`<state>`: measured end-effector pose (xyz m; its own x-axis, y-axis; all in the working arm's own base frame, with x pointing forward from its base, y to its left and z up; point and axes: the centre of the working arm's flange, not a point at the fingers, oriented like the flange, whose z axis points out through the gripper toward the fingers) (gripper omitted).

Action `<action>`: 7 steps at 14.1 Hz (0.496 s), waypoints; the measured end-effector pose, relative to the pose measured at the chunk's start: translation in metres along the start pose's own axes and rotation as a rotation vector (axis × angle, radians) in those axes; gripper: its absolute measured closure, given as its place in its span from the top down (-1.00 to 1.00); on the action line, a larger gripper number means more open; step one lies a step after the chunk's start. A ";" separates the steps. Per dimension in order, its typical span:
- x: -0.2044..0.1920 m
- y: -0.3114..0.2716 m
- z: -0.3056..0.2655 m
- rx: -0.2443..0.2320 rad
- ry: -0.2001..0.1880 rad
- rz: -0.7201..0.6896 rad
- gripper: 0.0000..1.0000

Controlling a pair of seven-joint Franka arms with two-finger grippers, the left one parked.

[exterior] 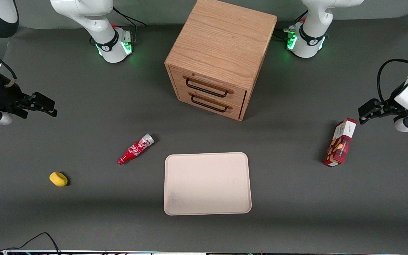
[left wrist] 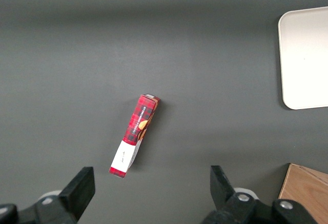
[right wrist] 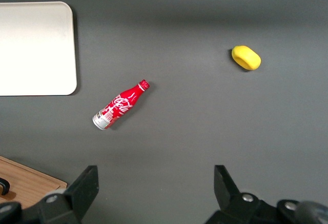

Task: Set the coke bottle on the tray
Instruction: 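Move the right gripper down over the red Coca-Cola bottle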

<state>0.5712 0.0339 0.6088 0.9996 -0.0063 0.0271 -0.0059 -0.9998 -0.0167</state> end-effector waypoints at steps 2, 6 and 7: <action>0.001 0.000 0.006 0.005 -0.011 0.003 1.00; 0.005 -0.018 0.037 0.095 -0.062 0.235 1.00; 0.007 -0.032 0.048 0.093 -0.077 0.307 1.00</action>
<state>0.5792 0.0662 0.5619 0.9506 -0.3028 -0.0687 -0.3087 -0.9455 -0.1039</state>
